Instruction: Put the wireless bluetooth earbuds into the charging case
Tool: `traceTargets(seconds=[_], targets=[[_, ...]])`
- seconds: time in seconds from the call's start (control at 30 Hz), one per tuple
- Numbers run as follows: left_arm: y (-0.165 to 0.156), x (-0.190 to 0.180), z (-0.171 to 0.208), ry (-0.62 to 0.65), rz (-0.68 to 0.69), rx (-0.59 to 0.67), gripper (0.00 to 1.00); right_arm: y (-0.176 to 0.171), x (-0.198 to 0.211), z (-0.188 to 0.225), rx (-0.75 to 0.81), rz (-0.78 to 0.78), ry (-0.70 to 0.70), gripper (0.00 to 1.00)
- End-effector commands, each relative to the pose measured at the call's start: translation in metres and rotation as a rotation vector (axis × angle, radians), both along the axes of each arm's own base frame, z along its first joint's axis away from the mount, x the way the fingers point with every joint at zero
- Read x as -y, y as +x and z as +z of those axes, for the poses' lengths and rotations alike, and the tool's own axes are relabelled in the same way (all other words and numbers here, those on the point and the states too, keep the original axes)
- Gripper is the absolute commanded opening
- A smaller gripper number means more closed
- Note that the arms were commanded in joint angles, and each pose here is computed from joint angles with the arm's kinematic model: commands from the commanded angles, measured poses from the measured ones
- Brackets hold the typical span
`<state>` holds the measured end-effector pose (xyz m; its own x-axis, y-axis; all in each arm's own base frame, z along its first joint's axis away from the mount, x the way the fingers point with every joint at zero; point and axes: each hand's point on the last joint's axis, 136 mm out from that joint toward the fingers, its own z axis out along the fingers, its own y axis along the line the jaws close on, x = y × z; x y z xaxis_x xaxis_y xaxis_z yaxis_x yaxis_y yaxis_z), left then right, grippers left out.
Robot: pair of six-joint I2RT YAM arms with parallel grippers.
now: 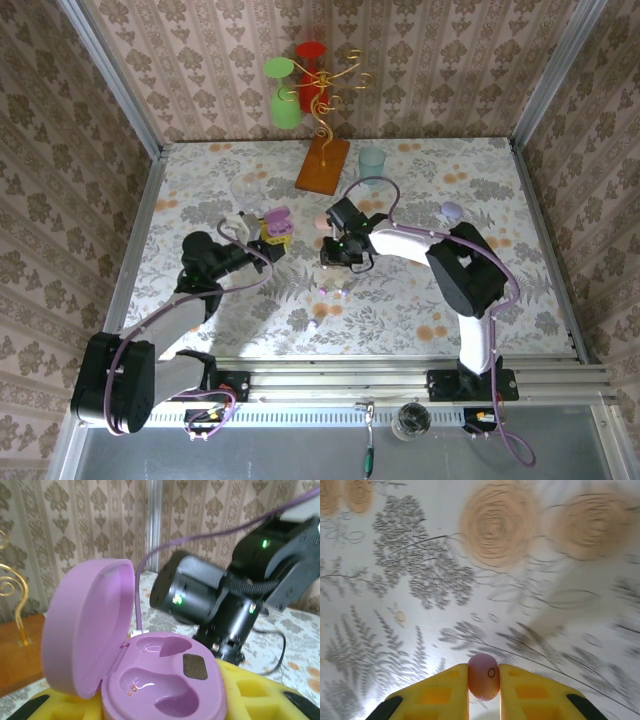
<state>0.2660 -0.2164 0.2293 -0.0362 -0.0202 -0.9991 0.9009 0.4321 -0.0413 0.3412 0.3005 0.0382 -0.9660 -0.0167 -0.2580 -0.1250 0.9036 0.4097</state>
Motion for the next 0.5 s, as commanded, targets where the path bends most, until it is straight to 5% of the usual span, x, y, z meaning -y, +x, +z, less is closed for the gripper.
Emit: traceTargets(seconds=[0.0, 0.47], targets=[[0.002, 0.007, 0.000, 0.065, -0.004, 0.046, 0.34, -0.009, 0.049, 0.000, 0.029, -0.033, -0.219, 0.21], [0.003, 0.019, -0.018, 0.094, -0.042, 0.002, 0.34, -0.019, 0.108, 0.020, 0.117, -0.072, -0.545, 0.21]])
